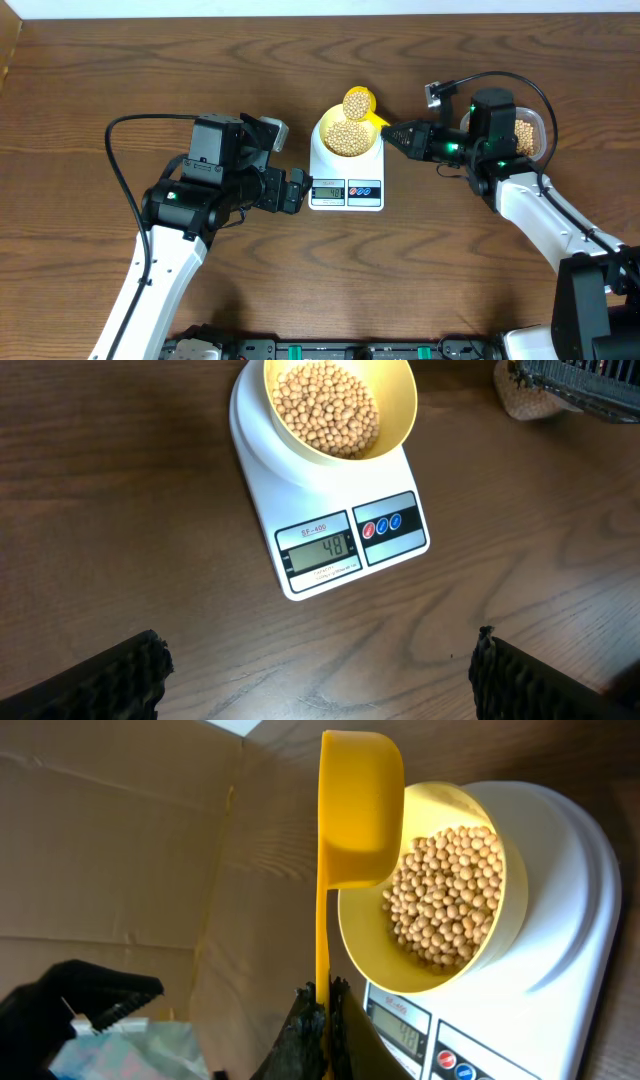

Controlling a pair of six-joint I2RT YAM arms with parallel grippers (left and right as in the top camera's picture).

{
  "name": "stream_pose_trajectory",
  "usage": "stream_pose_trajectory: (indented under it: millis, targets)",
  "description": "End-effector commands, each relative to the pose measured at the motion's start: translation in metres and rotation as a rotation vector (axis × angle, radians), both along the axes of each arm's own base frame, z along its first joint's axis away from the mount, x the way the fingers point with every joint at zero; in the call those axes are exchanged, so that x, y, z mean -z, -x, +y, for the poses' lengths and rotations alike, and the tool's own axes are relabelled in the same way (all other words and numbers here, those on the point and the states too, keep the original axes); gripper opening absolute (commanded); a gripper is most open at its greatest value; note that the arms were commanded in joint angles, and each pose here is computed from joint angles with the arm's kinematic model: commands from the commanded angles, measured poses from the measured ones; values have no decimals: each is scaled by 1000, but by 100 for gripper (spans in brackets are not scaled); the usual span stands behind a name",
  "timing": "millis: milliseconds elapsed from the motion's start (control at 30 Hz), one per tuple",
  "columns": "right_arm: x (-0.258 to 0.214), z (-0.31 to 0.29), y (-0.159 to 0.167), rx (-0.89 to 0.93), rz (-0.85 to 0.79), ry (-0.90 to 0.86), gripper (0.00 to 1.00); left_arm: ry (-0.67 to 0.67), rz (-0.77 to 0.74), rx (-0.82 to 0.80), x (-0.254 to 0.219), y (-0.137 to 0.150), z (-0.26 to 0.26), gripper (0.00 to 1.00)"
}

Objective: Scoop item into bowl and weigh 50g on scale
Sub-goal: 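Tilt the scoop with the right gripper to add a few soybeans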

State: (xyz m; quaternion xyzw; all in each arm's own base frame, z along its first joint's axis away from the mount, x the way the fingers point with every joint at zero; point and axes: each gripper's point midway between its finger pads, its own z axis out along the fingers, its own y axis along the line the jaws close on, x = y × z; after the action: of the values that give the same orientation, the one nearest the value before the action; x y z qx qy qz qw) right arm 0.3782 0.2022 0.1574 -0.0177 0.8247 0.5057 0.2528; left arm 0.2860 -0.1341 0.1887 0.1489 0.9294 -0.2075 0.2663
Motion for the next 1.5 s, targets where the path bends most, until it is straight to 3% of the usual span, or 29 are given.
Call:
stream_pose_trajectory:
  millis: [0, 700, 1467]
  targets:
    - [-2, 2, 0, -43, -111, 57, 1, -9, -7, 0, 0, -1, 2, 98]
    - [14, 1, 0, -86, -243, 214, 1, -9, -7, 0, 0, -1, 2, 98]
    - [7, 4, -2, -99, -291, 200, 1, -9, -7, 0, 0, -1, 2, 98]
